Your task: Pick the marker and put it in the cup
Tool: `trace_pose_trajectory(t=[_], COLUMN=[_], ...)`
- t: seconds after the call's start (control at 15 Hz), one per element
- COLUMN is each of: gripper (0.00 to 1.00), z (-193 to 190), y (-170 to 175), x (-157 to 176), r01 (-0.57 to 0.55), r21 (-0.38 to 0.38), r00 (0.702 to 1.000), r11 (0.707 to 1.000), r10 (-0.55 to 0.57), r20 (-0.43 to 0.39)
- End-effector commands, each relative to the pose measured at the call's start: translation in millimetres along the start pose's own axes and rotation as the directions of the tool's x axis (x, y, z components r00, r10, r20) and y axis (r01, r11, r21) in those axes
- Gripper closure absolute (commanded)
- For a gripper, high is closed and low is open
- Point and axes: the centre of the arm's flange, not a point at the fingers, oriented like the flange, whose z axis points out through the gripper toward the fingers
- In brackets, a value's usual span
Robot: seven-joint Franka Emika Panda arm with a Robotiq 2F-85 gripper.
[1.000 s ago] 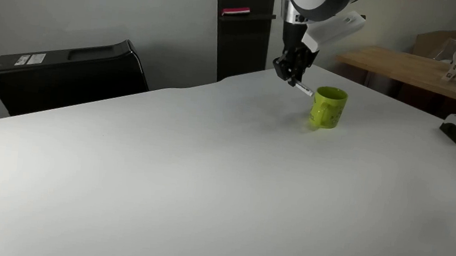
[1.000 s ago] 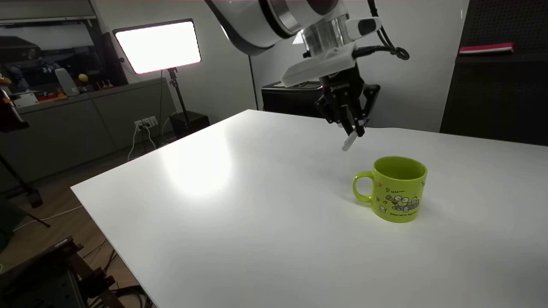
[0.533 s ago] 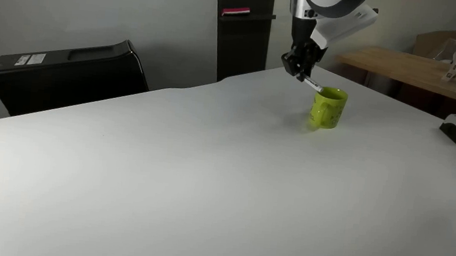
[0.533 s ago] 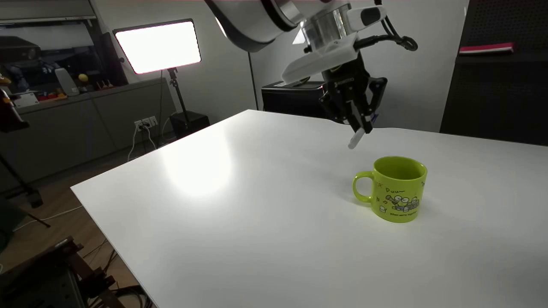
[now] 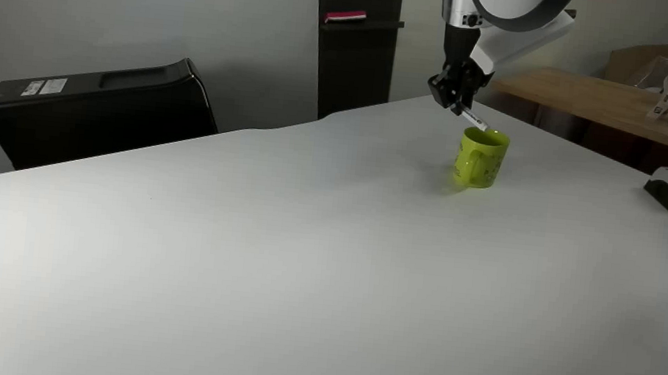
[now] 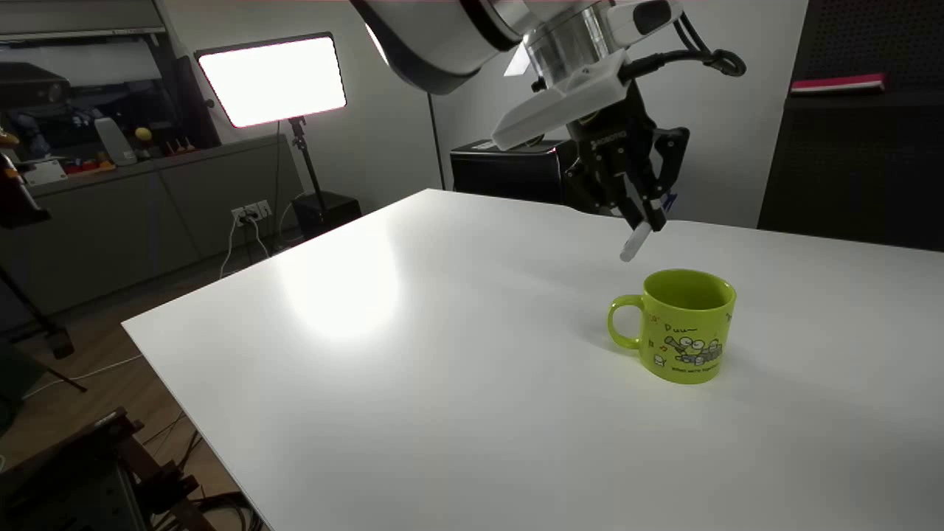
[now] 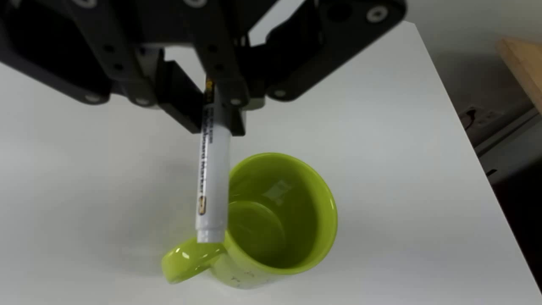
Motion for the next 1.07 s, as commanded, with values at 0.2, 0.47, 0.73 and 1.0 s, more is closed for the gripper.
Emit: trace_pose_trajectory(t=[0.2, 0.47, 0.73, 1.0], gripper=[0.95, 0.95, 0.95, 0.95], z=[-4.0, -1.8, 7.3, 18.4], y=[11.2, 16.9, 19.1, 21.9], x=[-12.7, -14.0, -24.2, -35.2], r01=[-0.079, -0.112, -0.140, -0.174], r21=[-0.080, -0.110, -0.131, -0.148], r00=[0.995, 0.989, 0.981, 0.968], r11=[0.994, 0.988, 0.981, 0.974], r10=[0.073, 0.100, 0.119, 0.142], r20=[-0.070, -0.110, -0.155, -0.205])
